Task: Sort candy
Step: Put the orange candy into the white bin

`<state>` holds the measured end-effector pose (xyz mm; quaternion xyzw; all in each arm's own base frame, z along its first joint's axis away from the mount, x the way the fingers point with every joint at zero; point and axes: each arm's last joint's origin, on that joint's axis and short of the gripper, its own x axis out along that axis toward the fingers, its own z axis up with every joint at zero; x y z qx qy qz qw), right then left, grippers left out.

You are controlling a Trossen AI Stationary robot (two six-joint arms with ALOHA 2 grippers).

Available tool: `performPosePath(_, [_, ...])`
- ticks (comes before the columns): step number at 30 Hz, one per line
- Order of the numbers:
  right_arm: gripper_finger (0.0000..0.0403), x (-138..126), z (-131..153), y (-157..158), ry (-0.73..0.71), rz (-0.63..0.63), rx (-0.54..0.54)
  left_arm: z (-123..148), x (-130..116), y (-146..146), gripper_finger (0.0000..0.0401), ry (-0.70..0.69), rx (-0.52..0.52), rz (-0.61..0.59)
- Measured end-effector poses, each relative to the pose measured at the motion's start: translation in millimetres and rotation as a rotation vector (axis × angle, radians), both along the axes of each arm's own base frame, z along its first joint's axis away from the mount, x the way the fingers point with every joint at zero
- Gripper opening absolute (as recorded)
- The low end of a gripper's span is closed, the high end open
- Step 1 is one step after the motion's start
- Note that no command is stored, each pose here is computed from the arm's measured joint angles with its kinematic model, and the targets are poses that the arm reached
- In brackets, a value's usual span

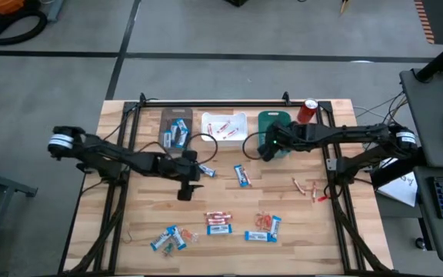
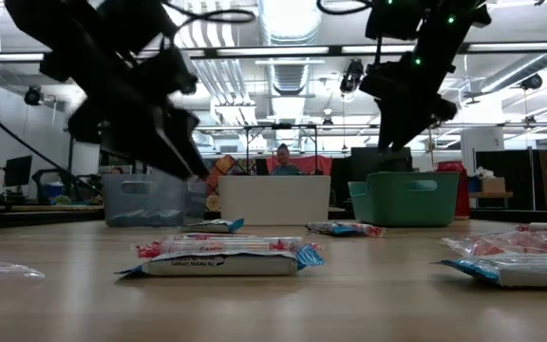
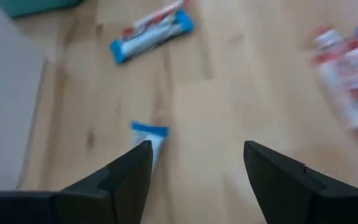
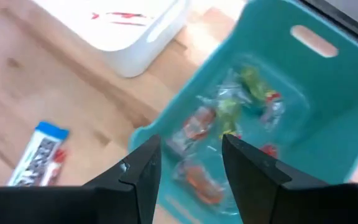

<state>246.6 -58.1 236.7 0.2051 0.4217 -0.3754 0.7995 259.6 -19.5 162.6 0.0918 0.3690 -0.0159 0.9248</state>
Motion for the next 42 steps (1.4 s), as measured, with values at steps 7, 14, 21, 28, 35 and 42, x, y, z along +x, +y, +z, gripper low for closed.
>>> performPosePath(7, [0.0161,4.8,0.5,16.8,-0.024,0.05,0.006,-24.6,9.0,9.9,0.0235,0.065,0.099,0.075])
performPosePath(14, [0.016,6.2,0.7,24.5,-0.033,0.069,0.011,-36.3,14.9,23.1,0.0235,0.076,0.115,0.107])
performPosePath(21, [0.016,6.9,1.0,31.4,-0.048,0.068,0.026,-40.8,15.9,26.2,0.0235,0.089,0.121,0.112])
performPosePath(28, [0.016,25.4,2.5,70.4,-0.157,0.358,0.075,-29.2,13.5,23.8,0.0235,0.055,0.101,0.113])
performPosePath(35, [0.016,56.4,-25.8,135.8,-0.218,0.738,0.0,-5.4,8.6,9.6,0.0235,-0.033,-0.007,0.051])
performPosePath(42, [0.016,77.9,-66.1,171.5,-0.233,0.84,-0.014,26.9,-3.8,-11.6,0.0235,-0.154,-0.091,0.019])
